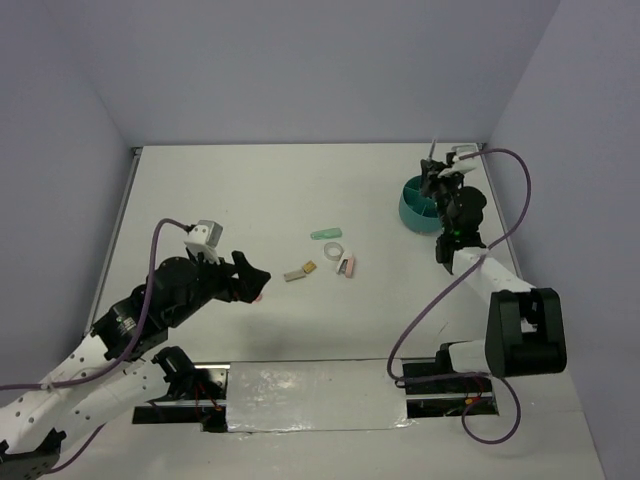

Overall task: Sort the stationery into containers
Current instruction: Place the pen in the storage box.

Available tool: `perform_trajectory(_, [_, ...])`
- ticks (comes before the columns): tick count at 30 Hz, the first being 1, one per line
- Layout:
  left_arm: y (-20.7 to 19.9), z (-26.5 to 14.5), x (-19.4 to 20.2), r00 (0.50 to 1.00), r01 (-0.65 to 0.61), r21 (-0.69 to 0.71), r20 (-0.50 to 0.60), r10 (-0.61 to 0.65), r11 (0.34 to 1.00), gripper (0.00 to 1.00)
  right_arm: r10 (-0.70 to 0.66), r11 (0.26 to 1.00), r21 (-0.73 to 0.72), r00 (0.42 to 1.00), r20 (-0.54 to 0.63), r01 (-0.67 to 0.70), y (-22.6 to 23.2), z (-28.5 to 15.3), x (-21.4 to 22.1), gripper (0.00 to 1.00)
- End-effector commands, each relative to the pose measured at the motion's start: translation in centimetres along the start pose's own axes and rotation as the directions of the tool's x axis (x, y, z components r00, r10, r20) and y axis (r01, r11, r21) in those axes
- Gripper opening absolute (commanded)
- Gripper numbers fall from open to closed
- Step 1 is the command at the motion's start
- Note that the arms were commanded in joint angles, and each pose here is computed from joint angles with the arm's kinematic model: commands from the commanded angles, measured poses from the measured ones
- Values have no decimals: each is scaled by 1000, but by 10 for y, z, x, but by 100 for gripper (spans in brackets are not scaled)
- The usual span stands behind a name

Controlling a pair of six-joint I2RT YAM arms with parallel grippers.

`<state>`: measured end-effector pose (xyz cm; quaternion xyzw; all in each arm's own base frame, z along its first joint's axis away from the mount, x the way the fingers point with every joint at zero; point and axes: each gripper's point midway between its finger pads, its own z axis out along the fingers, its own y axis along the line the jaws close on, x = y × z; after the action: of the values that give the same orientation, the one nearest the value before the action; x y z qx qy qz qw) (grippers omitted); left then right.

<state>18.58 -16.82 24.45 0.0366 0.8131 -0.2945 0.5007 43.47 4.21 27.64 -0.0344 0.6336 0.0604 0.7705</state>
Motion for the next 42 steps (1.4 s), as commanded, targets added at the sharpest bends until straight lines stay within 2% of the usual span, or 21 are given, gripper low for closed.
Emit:
perform_trajectory(1, [-18, -12, -13, 998, 43, 85, 39, -46, 995, 99, -42, 999, 21, 996, 84, 40, -35, 14, -21, 0])
perform_trajectory(5, [-12, -26, -23, 997, 48, 56, 64, -52, 997, 99, 10, 999, 30, 998, 62, -12, -57, 20, -4, 0])
perform_trajectory(7, [0, -34, -20, 999, 27, -5, 38, -27, 1000, 99, 8, 999, 41, 999, 39, -10, -64, 25, 6, 0])
perform_trajectory(14, [24, -62, -42, 993, -38, -121, 107, 51, 992, 99, 12, 999, 47, 1000, -9, -12, -70, 38, 35, 0])
perform_trajectory(18, [14, -64, -40, 991, -52, -45, 121, 58, 998, 99, 10, 998, 64, 1000, -25, -8, -75, 37, 48, 1])
perform_trajectory(23, [13, -67, -42, 989, -51, -31, 137, 55, 998, 99, 14, 998, 54, 999, -40, -12, -74, 39, 56, 7])
perform_trajectory(25, [12, -67, -42, 989, -53, -29, 135, 56, 998, 99, 20, 998, 58, 999, -43, -18, -75, 38, 58, 13])
perform_trajectory(27, [13, -67, -42, 989, -53, -34, 136, 57, 998, 99, 25, 998, 58, 999, -44, -23, -74, 36, 61, 24])
perform_trajectory(30, [13, -68, -43, 988, -54, -35, 141, 59, 998, 99, 29, 997, 67, 999, -37, -26, -74, 32, 62, 34])
perform_trajectory(32, [13, -67, -43, 988, -58, -36, 140, 62, 998, 99, 26, 998, 66, 998, -49, -22, -74, 30, 65, 37])
perform_trajectory(33, [13, -67, -43, 988, -58, -36, 140, 62, 998, 99, 27, 997, 67, 998, -57, -24, -74, 30, 67, 43])
perform_trajectory(40, [16, -67, -43, 987, -59, -51, 144, 66, 997, 99, 52, 997, 61, 999, -4, -52, -68, 19, 50, 44])
perform_trajectory(41, [18, -67, -44, 987, -52, -63, 149, 61, 997, 99, 68, 996, 48, 996, 51, -70, -63, 15, 26, 47])
perform_trajectory(42, [21, -67, -46, 986, -43, -77, 157, 55, 996, 99, 80, 996, 44, 994, 73, -83, -60, 12, 15, 56])
